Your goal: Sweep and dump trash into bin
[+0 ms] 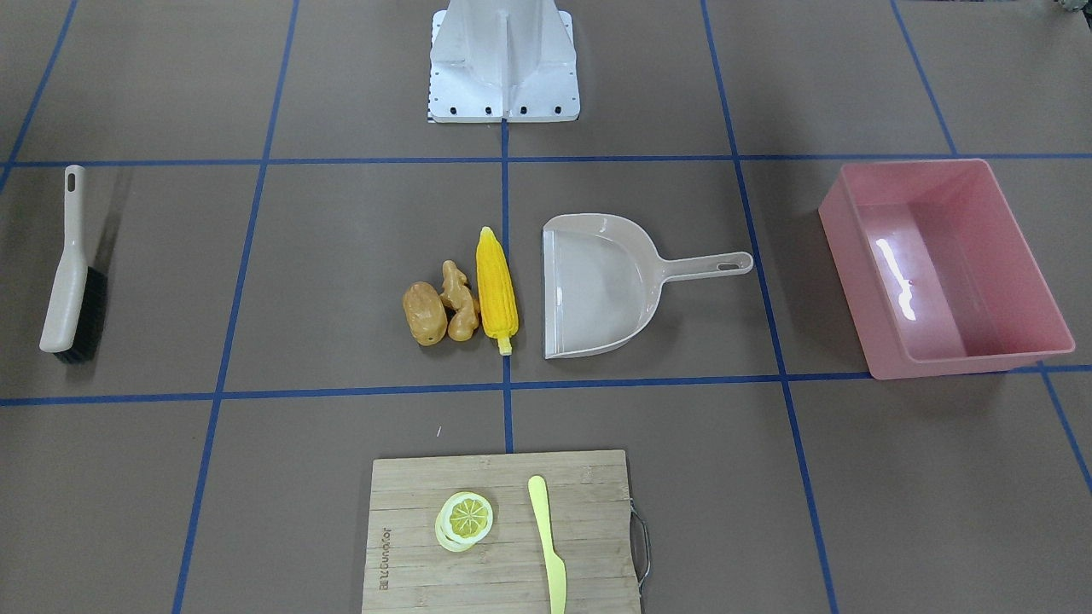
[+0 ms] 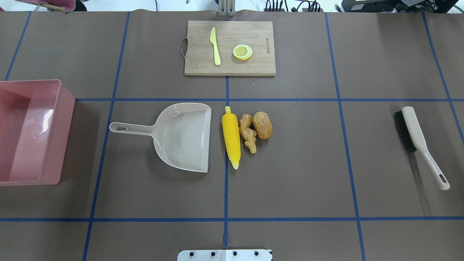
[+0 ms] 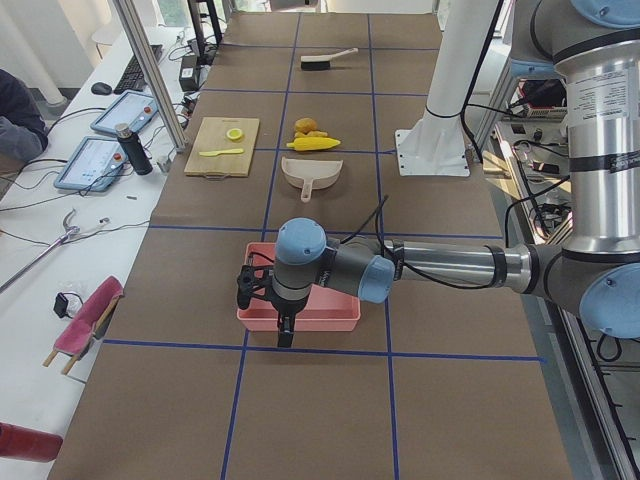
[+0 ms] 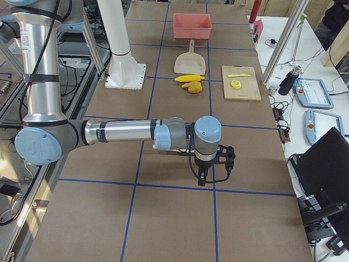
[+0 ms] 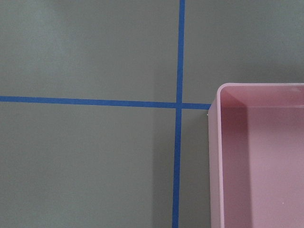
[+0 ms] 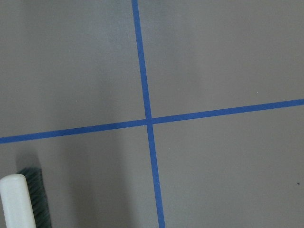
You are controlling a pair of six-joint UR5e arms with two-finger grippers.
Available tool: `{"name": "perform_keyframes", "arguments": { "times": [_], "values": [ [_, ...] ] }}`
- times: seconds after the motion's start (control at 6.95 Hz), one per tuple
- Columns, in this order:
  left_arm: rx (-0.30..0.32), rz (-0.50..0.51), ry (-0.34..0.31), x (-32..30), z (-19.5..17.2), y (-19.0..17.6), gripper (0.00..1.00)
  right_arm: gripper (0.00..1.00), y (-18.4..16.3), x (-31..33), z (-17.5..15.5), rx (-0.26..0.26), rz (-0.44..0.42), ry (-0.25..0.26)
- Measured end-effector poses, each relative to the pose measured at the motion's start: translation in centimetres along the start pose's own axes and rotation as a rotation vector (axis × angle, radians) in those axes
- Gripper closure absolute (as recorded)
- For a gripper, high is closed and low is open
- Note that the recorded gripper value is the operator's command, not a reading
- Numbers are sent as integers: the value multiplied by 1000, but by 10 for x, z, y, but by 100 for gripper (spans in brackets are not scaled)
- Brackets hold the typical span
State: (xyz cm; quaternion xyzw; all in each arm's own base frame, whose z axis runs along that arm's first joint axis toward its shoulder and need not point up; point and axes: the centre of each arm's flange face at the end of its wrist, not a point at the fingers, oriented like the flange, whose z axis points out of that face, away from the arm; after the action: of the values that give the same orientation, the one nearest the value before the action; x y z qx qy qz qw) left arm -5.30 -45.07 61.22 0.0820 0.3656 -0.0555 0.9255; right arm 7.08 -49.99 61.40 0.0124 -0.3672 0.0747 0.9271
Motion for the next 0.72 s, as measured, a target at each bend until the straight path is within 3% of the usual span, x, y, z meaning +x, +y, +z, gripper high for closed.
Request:
{"name": "perform_keyframes", "arguments": {
  "times": [0.72],
  "values": [
    [2, -3, -23, 1, 2, -13, 2, 0, -2, -9, 1, -15, 9, -52]
  ]
}}
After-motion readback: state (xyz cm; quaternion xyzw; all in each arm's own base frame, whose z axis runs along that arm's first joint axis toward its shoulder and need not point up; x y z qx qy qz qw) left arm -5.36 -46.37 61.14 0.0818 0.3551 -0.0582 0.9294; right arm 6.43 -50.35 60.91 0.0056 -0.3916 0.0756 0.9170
